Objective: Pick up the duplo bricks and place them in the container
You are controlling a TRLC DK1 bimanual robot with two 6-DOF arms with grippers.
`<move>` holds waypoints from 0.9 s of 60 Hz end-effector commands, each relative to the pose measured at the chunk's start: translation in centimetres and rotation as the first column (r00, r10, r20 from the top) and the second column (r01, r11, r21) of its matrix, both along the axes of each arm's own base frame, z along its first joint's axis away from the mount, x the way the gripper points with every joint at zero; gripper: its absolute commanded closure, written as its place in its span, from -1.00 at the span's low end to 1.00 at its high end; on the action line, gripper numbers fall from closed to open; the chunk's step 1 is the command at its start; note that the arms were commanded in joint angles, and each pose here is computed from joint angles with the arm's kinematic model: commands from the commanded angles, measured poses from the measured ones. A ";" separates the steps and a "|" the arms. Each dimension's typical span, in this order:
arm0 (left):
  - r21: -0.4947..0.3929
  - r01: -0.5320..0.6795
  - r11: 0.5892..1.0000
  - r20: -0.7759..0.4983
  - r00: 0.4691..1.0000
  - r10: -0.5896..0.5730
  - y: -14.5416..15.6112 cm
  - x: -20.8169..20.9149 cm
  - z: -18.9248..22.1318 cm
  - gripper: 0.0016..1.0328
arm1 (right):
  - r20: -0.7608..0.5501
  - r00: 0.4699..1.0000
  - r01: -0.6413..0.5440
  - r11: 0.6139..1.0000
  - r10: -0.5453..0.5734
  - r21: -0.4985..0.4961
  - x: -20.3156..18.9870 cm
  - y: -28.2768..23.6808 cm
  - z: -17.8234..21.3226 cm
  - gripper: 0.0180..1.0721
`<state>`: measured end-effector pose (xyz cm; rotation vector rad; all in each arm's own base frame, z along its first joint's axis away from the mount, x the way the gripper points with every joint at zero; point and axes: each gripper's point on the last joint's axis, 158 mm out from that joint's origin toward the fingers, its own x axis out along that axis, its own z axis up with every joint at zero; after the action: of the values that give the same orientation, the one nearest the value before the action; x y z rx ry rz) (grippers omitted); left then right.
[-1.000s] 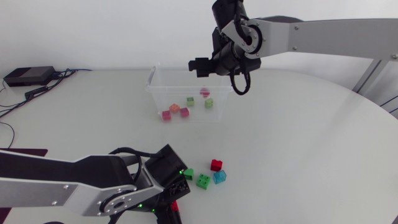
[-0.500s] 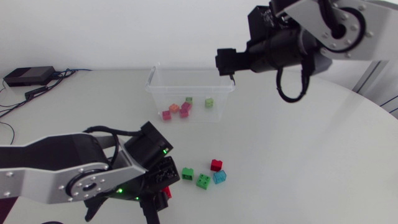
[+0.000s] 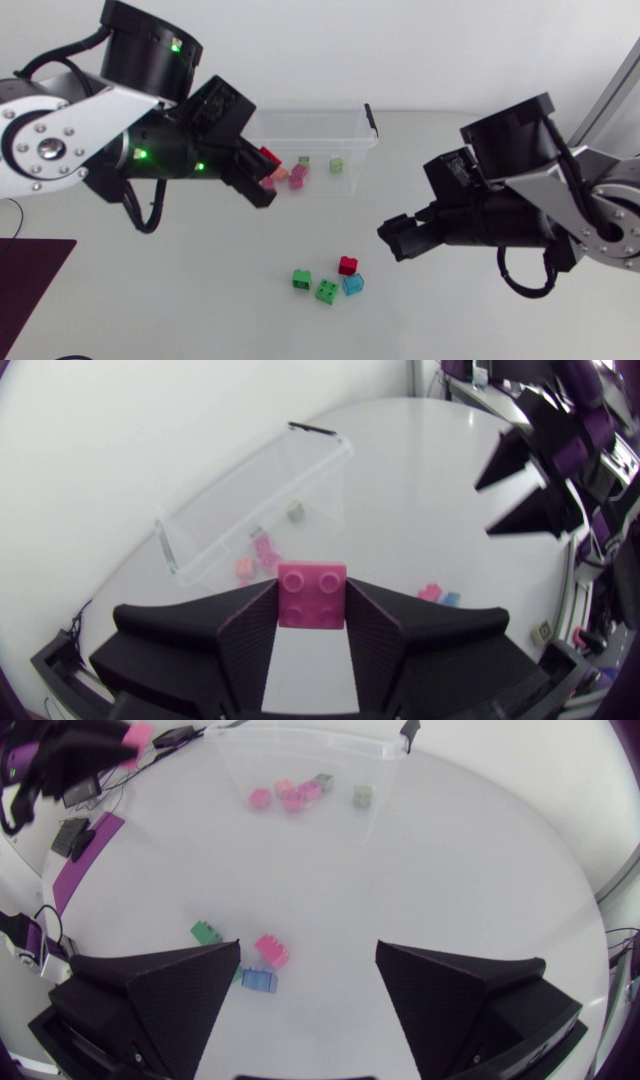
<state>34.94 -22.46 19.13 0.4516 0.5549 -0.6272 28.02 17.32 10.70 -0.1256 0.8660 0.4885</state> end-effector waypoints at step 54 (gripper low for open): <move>-0.223 -0.351 0.910 0.022 0.931 0.364 3.4 18.0 1.5 -0.89 | -0.376 0.925 -0.143 0.971 0.061 -0.194 -3.3 5.0 -11.7 -0.86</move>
<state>52.99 -20.04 16.69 0.1811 0.5440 -0.3361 24.73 22.24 -0.34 -0.2895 1.2396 0.5550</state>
